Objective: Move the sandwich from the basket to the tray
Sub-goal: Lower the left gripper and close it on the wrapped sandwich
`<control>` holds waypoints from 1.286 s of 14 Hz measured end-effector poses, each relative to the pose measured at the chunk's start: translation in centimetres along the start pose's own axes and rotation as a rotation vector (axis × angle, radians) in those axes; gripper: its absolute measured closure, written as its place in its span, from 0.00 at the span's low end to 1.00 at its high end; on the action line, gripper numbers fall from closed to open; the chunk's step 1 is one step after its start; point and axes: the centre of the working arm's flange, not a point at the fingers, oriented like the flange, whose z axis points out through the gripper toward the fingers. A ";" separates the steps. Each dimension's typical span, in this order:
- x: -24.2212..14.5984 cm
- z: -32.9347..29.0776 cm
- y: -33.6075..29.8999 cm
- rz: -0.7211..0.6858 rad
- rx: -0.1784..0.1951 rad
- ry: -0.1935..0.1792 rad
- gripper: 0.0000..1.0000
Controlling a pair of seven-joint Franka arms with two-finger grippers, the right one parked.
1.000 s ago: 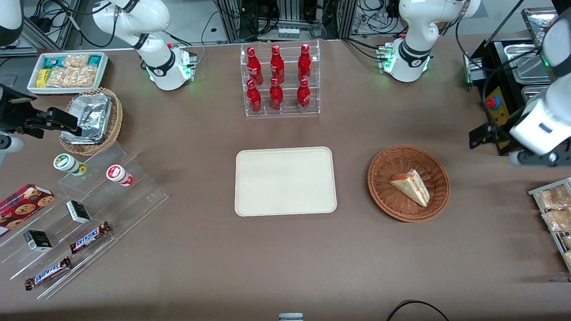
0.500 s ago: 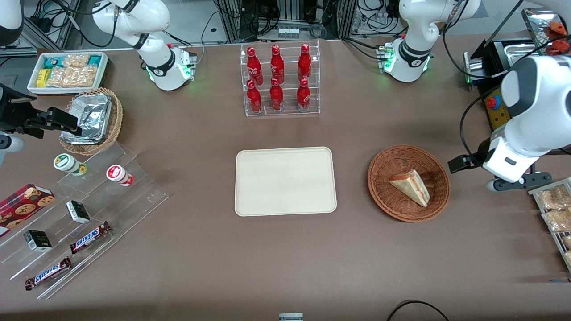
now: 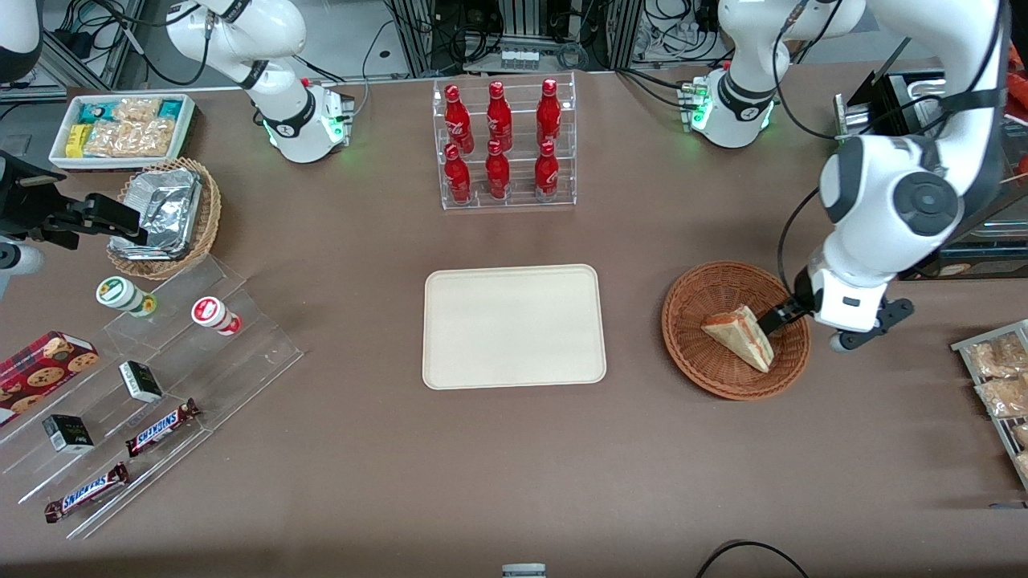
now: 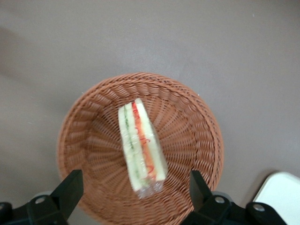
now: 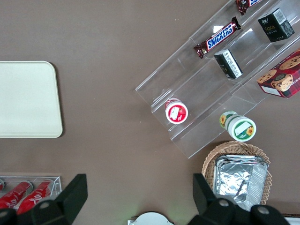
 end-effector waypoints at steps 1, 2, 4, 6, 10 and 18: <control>-0.5 1.1 -0.2 -0.038 -0.016 0.016 0.00; -1.0 2.1 -0.4 -0.069 -0.022 0.022 0.00; -1.9 4.0 -0.6 -0.109 -0.009 0.004 0.00; -2.3 5.6 -0.6 -0.120 0.009 -0.016 0.00; -2.4 7.9 -0.5 -0.144 0.018 -0.028 0.00; -3.1 11.3 0.3 -0.144 0.019 -0.036 0.00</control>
